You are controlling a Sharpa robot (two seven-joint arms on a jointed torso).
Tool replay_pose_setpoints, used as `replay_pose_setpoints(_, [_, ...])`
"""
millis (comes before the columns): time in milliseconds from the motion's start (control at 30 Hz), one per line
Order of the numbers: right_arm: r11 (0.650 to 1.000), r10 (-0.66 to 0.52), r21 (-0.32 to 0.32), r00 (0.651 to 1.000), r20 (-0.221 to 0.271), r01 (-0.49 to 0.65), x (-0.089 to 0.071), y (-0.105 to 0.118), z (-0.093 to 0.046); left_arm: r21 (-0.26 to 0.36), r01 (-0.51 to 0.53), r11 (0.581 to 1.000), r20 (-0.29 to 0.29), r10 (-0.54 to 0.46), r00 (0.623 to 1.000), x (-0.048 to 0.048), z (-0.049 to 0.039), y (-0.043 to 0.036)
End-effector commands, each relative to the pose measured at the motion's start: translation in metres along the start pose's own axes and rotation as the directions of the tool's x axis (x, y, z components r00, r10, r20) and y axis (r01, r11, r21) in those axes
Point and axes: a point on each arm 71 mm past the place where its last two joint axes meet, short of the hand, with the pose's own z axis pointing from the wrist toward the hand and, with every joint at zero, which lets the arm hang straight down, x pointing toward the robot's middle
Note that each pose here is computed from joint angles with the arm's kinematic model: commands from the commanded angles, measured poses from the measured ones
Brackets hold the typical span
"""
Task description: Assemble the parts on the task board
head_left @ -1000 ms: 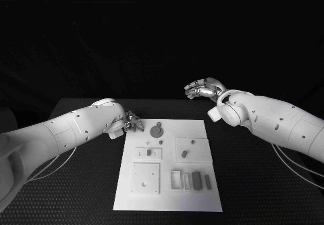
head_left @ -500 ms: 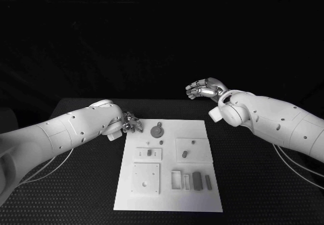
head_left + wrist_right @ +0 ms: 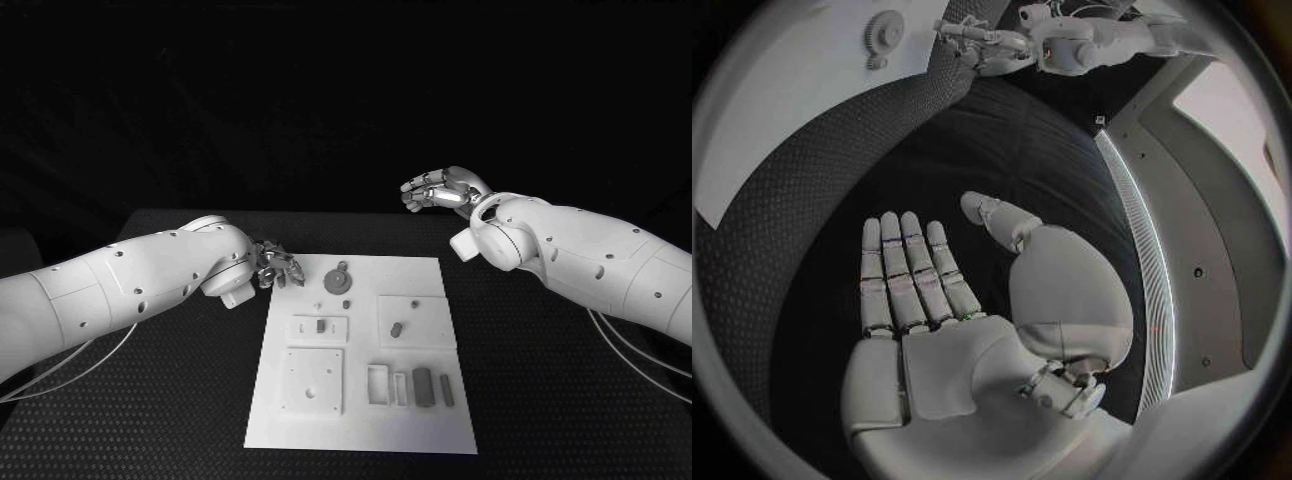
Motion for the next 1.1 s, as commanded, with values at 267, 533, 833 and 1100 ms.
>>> replay_pose_setpoints(267, [1.000,-0.002,0.002,1.000,0.006,0.002,-0.003,-0.002,0.001,-0.020,0.038,0.999,0.020,-0.037,0.999,0.0099,-0.0223,0.0049])
replay_pose_setpoints(533, [1.000,-0.004,0.001,1.000,0.007,0.004,-0.003,-0.002,0.001,-0.034,-0.011,0.999,0.009,0.011,1.000,0.0263,-0.0284,0.0113])
replay_pose_setpoints(833, [1.000,-0.003,0.000,1.000,0.005,0.003,-0.002,-0.002,0.002,-0.039,-0.067,0.997,-0.021,0.066,0.998,0.0439,-0.0306,0.0157])
replay_pose_setpoints(1100, [1.000,-0.003,-0.001,1.000,0.002,0.003,-0.001,-0.001,0.002,-0.027,-0.078,0.997,-0.040,0.077,0.996,0.0501,-0.0317,0.0132])
